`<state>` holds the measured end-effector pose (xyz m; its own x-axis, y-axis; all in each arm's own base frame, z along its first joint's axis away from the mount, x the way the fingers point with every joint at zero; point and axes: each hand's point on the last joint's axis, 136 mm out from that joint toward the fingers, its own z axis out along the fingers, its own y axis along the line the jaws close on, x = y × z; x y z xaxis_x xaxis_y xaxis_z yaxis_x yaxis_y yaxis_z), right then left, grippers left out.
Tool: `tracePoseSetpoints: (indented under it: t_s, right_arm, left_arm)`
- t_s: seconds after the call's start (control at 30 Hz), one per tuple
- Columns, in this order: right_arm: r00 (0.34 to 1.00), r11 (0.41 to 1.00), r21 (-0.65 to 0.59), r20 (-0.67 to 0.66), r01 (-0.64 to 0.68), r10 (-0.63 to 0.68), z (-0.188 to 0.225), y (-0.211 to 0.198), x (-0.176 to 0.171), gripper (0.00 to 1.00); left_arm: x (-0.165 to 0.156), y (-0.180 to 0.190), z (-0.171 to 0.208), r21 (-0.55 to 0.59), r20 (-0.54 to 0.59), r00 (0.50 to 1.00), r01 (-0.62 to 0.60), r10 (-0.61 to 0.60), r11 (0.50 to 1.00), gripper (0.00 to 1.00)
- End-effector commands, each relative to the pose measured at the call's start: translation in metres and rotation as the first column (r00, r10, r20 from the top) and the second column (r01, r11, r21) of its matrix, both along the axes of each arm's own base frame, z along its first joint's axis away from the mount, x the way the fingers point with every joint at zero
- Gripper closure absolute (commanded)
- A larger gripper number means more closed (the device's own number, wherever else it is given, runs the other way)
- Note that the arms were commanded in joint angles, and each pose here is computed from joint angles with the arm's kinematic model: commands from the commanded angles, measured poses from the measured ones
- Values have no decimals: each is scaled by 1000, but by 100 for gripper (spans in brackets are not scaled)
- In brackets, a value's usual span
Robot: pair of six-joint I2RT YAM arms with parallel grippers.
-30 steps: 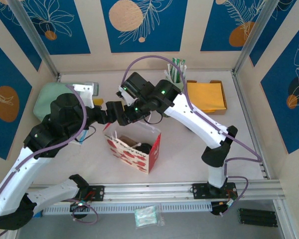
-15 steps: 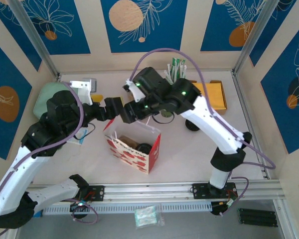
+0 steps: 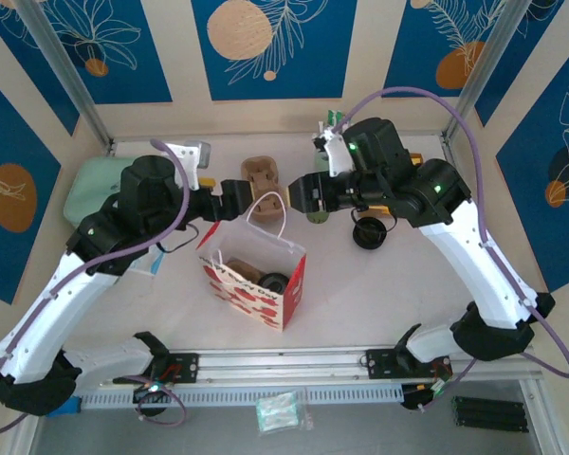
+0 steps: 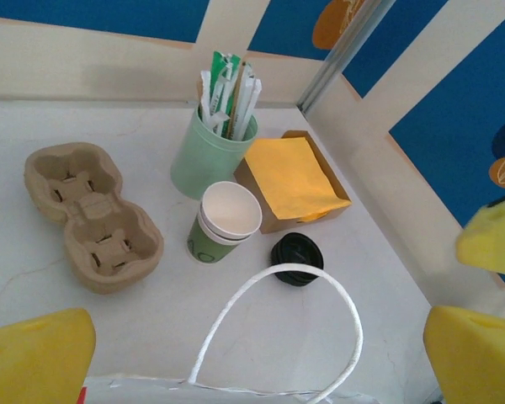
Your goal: Pack the takeout coffee
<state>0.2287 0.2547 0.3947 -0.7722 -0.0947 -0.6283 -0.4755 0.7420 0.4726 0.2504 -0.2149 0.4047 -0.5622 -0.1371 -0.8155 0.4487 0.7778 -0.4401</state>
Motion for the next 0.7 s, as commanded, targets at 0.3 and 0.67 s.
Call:
tracePoseSetpoints:
  t_s: [0.3,0.67]
  right_arm:
    - [965,962,141,-150,235,-214,-36,-65,41,35]
    - [664,680,113,-380,724,-644,-132,-206,125,34]
  left_arm:
    - [7,-59,25,-7,48,991,124,-123,992,1]
    - [21,-126,27,61,49,971,230,-233,971,0]
